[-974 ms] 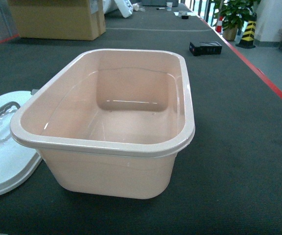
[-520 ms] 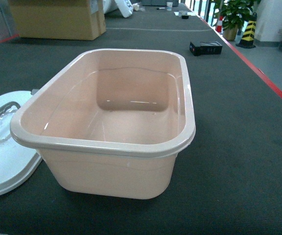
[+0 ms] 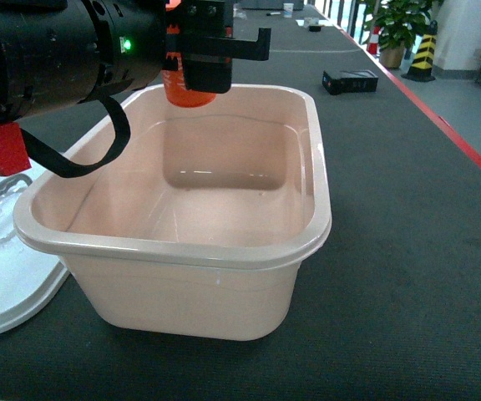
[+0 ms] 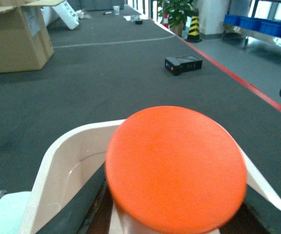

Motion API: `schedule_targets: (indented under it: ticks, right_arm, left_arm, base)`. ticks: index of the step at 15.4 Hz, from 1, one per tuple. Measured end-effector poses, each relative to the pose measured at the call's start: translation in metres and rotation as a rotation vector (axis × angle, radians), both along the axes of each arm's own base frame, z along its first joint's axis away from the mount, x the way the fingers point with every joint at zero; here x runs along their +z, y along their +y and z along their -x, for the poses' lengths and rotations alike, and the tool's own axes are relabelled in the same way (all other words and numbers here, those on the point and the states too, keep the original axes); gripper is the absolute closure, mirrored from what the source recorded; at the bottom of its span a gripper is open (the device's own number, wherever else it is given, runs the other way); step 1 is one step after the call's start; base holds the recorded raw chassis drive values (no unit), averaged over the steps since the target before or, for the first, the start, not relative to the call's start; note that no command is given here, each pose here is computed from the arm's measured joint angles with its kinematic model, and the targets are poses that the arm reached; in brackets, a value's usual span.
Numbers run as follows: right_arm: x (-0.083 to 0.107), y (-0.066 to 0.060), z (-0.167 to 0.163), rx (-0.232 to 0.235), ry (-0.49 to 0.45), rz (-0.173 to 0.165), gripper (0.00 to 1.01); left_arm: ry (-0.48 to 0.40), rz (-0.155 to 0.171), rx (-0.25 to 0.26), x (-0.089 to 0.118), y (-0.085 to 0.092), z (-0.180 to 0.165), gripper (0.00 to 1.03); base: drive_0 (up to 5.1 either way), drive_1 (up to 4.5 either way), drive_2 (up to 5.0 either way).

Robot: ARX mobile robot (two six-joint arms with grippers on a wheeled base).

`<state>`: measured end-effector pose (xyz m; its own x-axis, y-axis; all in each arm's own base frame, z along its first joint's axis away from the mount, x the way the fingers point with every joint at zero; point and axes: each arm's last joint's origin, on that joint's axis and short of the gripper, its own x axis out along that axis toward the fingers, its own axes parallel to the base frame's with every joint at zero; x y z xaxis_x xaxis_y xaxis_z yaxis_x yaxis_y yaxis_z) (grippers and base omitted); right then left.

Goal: Pick capacitor and pack into box

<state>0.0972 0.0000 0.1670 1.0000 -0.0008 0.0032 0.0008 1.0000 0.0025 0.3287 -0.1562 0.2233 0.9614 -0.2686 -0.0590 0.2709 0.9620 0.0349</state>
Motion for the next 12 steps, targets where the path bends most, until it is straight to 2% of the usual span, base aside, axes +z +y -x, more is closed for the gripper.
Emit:
schedule_targets:
  ticks: [2,4,6,7,8,9,10,12]
  right_arm:
    - [0.000,0.000,0.000,0.000,0.000,0.000,0.03]
    - [0.000,0.000,0.000,0.000,0.000,0.000,0.03]
    - [0.000,0.000,0.000,0.000,0.000,0.000,0.03]
    - [0.000,0.000,0.000,0.000,0.000,0.000,0.03]
    - [0.000,0.000,0.000,0.000,0.000,0.000,0.03]
    - [0.000,0.000,0.000,0.000,-0.001,0.000,0.03]
    - [0.000,0.000,0.000,0.000,0.001,0.000,0.03]
    - [0.000,0.000,0.000,0.000,0.000,0.000,0.03]
  left_arm:
    - [-0.042,0.021,-0.015,0.012,0.000,0.005,0.26]
    - [-0.037,0.017,-0.015,0.011,0.001,0.006,0.03]
    - [-0.039,0.018,-0.015,0.012,0.001,0.006,0.05]
    - [-0.099,0.046,0.057,0.013,0.005,0.007,0.05]
    - [-0.126,0.056,0.145,0.010,0.020,0.014,0.05]
    - [-0.120,0.049,0.187,0.007,0.035,0.020,0.05]
    - [-0.119,0.041,0.244,0.005,0.058,0.026,0.05]
    - [-0.140,0.037,0.396,0.006,0.119,0.033,0.05]
  base:
    - [0.0,0.00,0.0]
    - [0.0,0.00,0.0]
    - [0.0,0.00,0.0]
    - [0.0,0.00,0.0]
    - [0.0,0.00,0.0]
    - [0.0,0.00,0.0]
    - [0.0,0.00,0.0]
    - [0.0,0.00,0.0]
